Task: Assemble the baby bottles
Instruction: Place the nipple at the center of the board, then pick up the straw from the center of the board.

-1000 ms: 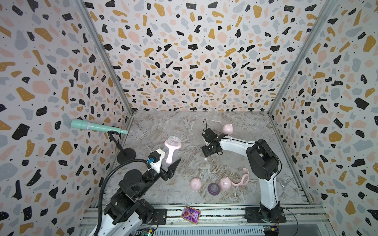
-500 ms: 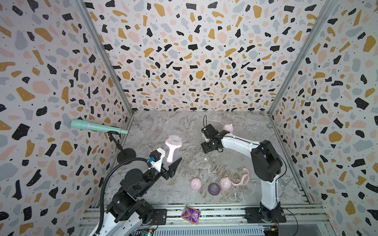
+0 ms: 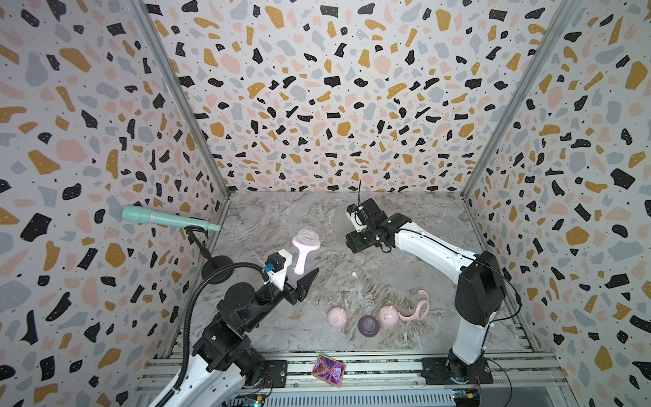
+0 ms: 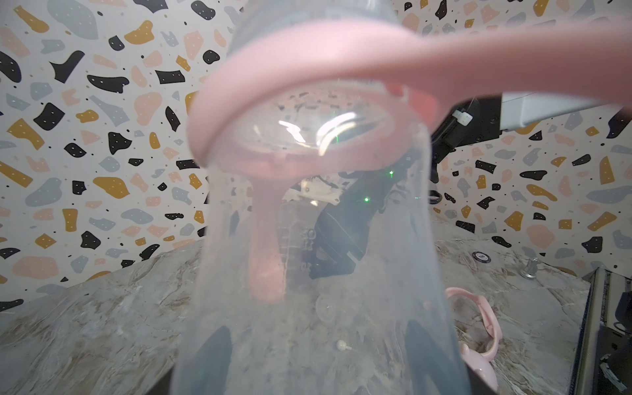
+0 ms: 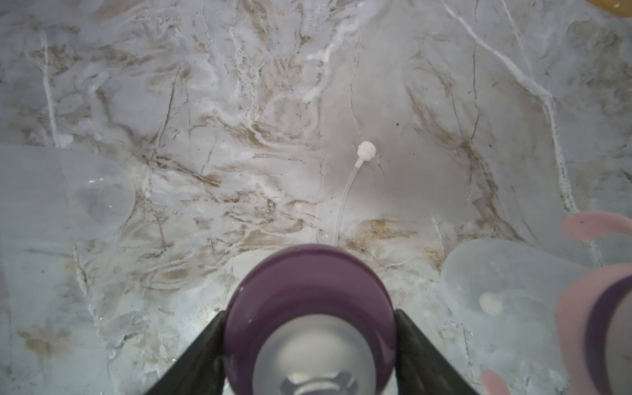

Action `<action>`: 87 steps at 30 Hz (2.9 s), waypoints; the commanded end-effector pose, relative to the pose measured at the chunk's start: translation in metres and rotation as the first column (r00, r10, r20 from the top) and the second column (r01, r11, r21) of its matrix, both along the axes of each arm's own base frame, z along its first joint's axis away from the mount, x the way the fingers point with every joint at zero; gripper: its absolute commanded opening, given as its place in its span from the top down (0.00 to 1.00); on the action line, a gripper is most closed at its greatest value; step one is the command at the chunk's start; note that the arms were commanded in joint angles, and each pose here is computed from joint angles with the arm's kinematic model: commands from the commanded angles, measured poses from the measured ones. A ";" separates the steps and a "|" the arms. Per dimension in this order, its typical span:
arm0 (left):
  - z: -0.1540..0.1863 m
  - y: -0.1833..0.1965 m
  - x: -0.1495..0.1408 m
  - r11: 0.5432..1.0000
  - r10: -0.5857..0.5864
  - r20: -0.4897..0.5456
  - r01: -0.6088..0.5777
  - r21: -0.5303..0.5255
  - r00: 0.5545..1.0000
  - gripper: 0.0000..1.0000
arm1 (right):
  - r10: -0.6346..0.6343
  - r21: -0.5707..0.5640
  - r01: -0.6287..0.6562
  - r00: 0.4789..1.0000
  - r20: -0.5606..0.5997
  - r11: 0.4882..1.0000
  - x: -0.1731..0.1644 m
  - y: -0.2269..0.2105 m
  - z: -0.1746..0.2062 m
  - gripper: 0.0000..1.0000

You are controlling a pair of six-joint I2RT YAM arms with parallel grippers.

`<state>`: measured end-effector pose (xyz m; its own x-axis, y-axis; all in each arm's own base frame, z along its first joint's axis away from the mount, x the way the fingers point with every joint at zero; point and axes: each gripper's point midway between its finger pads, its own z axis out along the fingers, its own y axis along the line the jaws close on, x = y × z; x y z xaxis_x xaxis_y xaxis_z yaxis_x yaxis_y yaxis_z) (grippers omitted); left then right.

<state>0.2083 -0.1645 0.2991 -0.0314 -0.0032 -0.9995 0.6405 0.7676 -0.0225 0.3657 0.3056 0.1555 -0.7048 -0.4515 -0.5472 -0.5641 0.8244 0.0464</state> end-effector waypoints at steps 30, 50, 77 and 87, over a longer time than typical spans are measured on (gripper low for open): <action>0.017 0.006 -0.006 0.999 0.008 0.038 -0.006 -0.040 0.999 0.60 | 0.040 -0.074 -0.046 0.995 -0.086 0.996 -0.004 -0.009 -0.086 0.10; 0.018 0.008 -0.007 0.999 0.014 0.036 -0.013 -0.034 0.999 0.60 | -0.043 -0.061 0.038 0.995 -0.086 0.997 0.012 -0.012 -0.112 0.28; 0.013 0.002 -0.002 0.999 0.002 0.030 0.000 -0.043 1.000 0.60 | -0.023 -0.090 0.016 0.997 -0.073 0.996 0.003 -0.012 -0.094 0.67; 0.007 -0.016 0.019 1.000 -0.014 0.052 0.015 -0.013 0.999 0.61 | 0.101 0.005 -0.101 0.994 -0.028 0.995 -0.023 -0.006 0.009 0.74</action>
<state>0.2245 -0.1762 0.2841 -0.0774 0.0212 -0.9968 0.6395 0.7680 -0.0334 0.3561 0.2975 0.1053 -0.7204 -0.5119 -0.4680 -0.5979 0.8003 0.0450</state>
